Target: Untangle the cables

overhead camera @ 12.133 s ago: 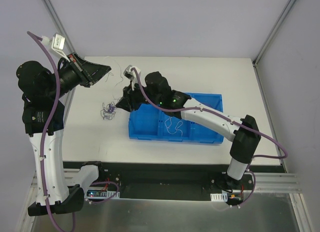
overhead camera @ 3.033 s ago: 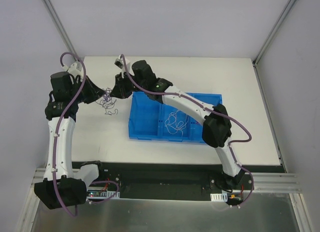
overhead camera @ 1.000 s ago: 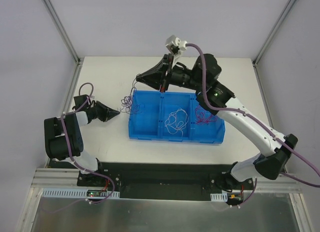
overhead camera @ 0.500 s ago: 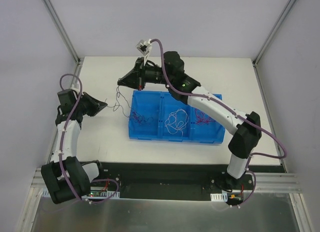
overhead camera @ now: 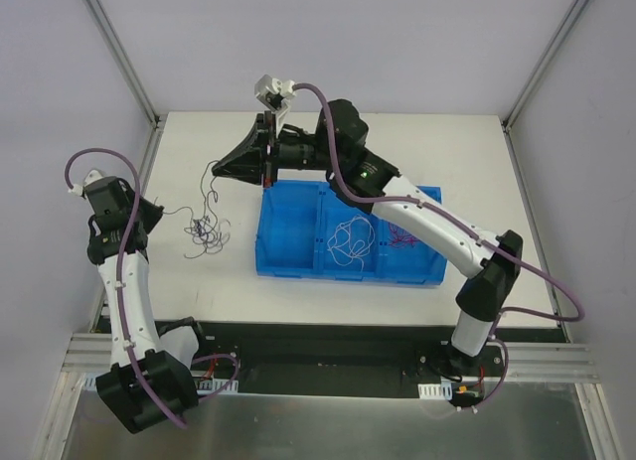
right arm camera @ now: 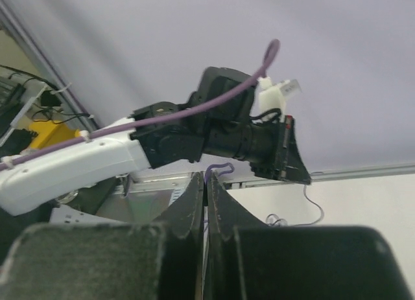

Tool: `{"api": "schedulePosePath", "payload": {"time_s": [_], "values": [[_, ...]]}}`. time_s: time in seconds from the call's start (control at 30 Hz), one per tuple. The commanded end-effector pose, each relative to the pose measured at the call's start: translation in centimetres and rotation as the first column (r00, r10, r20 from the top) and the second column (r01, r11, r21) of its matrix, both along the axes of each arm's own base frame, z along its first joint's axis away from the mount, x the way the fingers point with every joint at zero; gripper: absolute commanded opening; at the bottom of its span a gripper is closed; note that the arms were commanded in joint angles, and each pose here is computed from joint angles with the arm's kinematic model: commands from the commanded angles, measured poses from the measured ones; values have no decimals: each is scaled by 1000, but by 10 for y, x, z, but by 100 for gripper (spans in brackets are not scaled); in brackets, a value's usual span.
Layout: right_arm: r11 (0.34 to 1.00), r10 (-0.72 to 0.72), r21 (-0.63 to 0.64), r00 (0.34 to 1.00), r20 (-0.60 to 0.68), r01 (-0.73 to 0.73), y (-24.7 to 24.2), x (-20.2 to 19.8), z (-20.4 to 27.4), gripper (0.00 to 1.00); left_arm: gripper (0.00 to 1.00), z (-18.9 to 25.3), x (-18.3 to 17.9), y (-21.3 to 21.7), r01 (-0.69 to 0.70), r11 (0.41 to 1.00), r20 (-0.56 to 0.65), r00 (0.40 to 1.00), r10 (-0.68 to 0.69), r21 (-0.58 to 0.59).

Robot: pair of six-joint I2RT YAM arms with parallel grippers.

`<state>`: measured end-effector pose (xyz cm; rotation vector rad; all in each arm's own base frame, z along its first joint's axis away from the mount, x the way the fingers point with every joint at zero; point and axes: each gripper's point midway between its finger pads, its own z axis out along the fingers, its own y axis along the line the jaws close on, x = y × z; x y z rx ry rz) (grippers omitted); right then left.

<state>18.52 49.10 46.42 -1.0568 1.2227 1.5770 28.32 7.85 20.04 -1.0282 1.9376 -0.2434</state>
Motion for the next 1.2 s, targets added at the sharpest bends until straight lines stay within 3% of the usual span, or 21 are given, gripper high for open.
{"api": "schedulePosePath", "payload": {"time_s": [0.0, 0.13, 0.23, 0.47, 0.83, 1.03, 1.17], "values": [[996, -80, -24, 997, -1, 80, 25, 39, -44, 1, 0, 3, -4, 21, -90, 994, -42, 995, 93, 55], [956, -190, -223, 982, 21, 190, 48, 81, -108, 1, 0, -15, -2, 19, -55, 998, -97, 994, 59, 38], [882, -331, -329, 940, 78, 338, 28, 117, -127, 1, 0, -10, -4, 24, -66, 995, -92, 993, 73, 76], [758, -554, -402, 832, 18, 514, -52, 200, -164, 1, 0, 23, -34, 59, -294, 932, -56, 948, 312, 212], [601, -747, -536, 655, -115, 593, -124, 316, -241, 1, 0, 169, -71, 67, -490, 837, 294, 860, 418, 242], [480, -855, -605, 492, -162, 635, -189, 366, -271, 1, 0, 242, -98, 69, -575, 773, 419, 792, 444, 267], [399, -906, -645, 387, -170, 651, -240, 394, -286, 1, 0, 268, -105, 62, -588, 775, 486, 760, 432, 231]]}}
